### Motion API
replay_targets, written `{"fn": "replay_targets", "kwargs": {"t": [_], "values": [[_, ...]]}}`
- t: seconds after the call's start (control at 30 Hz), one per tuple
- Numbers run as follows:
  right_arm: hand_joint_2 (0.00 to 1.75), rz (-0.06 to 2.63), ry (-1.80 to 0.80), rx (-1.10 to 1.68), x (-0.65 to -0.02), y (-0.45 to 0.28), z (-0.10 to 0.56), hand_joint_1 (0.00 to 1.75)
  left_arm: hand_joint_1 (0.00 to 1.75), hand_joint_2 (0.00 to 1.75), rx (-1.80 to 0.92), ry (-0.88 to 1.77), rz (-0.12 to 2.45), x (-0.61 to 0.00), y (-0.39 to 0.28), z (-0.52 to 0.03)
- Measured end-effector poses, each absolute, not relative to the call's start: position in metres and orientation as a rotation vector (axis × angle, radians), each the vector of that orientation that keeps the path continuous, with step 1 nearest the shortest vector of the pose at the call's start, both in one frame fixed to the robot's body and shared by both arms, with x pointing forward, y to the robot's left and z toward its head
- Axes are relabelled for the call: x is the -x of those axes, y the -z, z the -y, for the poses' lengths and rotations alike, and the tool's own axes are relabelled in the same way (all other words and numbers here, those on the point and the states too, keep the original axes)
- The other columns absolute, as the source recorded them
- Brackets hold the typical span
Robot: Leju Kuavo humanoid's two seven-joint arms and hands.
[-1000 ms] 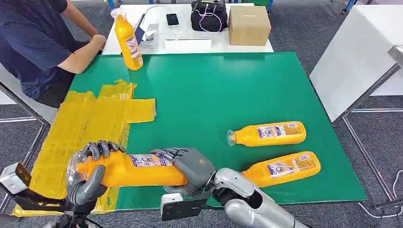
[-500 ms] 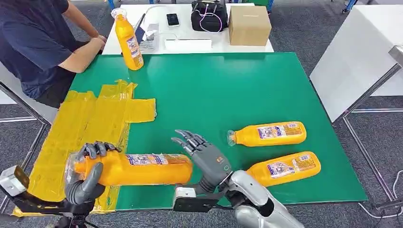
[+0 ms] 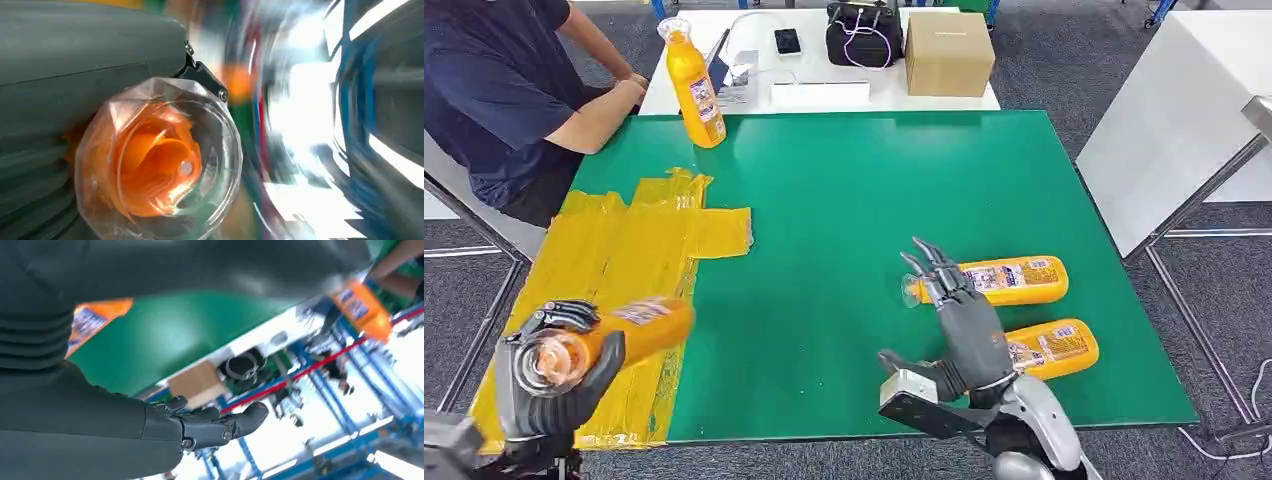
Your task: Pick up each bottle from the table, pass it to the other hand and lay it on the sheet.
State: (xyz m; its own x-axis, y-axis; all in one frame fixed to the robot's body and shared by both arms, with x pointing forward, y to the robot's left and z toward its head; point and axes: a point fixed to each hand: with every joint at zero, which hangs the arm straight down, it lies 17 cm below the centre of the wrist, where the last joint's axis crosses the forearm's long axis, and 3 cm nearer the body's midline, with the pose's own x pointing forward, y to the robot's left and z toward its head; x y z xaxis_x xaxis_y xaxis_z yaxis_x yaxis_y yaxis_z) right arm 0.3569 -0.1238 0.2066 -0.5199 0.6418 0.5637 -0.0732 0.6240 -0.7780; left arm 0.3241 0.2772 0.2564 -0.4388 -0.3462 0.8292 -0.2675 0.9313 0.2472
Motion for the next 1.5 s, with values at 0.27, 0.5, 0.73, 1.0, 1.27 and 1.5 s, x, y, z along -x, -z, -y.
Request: {"fn": "replay_targets", "kwargs": {"t": [0.27, 0.5, 0.73, 1.0, 1.27, 1.5], "values": [[0.0, 1.908, -0.867, 0.585, -0.345, -0.232, 0.177, 0.0, 1.75, 1.75, -1.209, 0.597, 1.748, -0.333, -0.239, -0.289], [0.0, 1.889, -0.84, 0.636, -0.348, -0.238, 0.197, 0.0, 1.75, 1.75, -1.252, 0.77, 1.628, -0.343, -0.206, -0.272], [0.0, 1.87, -0.814, 0.65, -0.359, -0.242, 0.208, 0.0, 1.75, 1.75, -1.272, 1.033, 1.448, -0.355, -0.144, -0.245], [0.0, 1.841, -0.807, 0.668, -0.368, -0.242, 0.211, 0.0, 1.75, 1.75, -1.177, 1.17, 1.403, -0.359, -0.111, -0.217], [0.0, 1.822, -0.814, 0.673, -0.372, -0.233, 0.216, 0.0, 1.75, 1.75, -1.106, 1.248, 1.391, -0.352, -0.087, -0.204], [0.0, 1.82, -0.825, 0.679, -0.379, -0.236, 0.215, 0.0, 0.0, 0.0, -0.966, 1.282, 1.404, -0.35, -0.078, -0.185]]}}
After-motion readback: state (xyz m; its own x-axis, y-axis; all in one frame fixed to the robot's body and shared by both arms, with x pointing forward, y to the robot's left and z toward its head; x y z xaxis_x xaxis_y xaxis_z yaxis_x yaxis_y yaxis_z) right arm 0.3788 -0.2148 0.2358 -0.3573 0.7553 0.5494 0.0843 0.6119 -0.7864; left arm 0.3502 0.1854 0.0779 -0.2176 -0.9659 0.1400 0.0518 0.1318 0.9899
